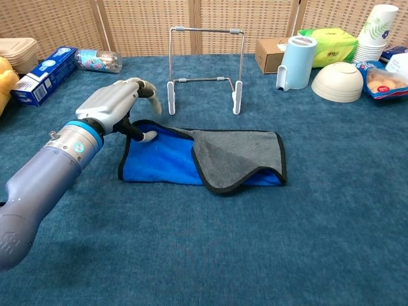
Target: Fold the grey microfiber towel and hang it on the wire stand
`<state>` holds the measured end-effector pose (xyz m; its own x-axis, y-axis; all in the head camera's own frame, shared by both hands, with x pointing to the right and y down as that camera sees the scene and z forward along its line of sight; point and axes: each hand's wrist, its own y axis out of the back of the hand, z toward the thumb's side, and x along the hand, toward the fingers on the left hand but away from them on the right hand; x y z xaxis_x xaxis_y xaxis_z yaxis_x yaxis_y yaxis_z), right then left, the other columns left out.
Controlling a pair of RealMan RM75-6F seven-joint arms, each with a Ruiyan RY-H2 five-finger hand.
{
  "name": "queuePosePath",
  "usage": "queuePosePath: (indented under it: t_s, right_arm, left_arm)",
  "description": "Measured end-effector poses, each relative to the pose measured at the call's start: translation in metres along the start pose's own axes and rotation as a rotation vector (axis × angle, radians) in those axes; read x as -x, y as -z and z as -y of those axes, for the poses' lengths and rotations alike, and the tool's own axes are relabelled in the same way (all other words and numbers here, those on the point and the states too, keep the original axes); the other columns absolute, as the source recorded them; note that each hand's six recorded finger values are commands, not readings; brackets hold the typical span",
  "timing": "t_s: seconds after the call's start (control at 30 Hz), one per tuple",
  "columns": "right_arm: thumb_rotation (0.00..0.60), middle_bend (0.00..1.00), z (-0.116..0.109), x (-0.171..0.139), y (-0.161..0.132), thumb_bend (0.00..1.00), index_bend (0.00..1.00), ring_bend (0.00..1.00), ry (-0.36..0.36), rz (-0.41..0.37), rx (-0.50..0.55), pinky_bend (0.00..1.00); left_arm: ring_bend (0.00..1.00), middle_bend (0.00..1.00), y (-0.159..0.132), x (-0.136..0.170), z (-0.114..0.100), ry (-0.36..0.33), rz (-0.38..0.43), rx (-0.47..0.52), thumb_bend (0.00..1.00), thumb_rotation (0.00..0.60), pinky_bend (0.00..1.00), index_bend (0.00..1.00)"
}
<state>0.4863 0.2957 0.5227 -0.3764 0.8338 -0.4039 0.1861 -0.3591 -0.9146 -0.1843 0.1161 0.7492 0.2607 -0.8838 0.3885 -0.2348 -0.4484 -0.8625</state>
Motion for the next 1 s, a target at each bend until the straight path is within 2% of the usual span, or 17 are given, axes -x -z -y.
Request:
queuePosePath:
  t_s: [0.1,0.2,0.37,0.63,0.77,1.0]
  right_arm:
    - [0.6,0.09,0.0,0.0,0.0,0.28,0.1,0.0,0.0,-0.002,0.002,0.0]
    - [0.6,0.09,0.001,0.0,-0.001,0.28,0.1,0.0,-0.002,-0.004,0.005,0.0]
    - [0.6,0.09,0.0,0.001,-0.002,0.28,0.1,0.0,0.0,-0.01,0.008,0.0]
    - [0.6,0.09,-0.002,0.006,-0.012,0.28,0.1,0.0,-0.001,-0.052,0.01,0.0]
    - [0.6,0.09,0.0,0.01,-0.022,0.28,0.1,0.0,-0.025,-0.093,0.024,0.0]
    - [0.6,0.09,0.007,0.026,-0.059,0.28,0.11,0.0,-0.087,-0.232,0.052,0.0]
  left_arm:
    - [0.0,0.06,-0.004,0.002,-0.004,-0.01,0.018,0.012,0.34,0.6,0.0,0.15]
    - [0.0,0.04,-0.008,0.006,-0.009,-0.018,0.039,0.027,0.34,0.6,0.0,0.11]
    - [0.0,0.04,-0.015,0.014,-0.019,-0.025,0.081,0.071,0.34,0.6,0.0,0.12]
    - [0.0,0.05,-0.018,0.039,-0.041,-0.01,0.153,0.137,0.34,0.6,0.0,0.18]
    - [0.0,0.05,-0.009,0.057,-0.054,0.007,0.164,0.135,0.34,0.6,0.0,0.18]
    - [0.0,0.06,0.03,0.097,-0.084,0.013,0.123,0.082,0.34,0.6,0.0,0.19]
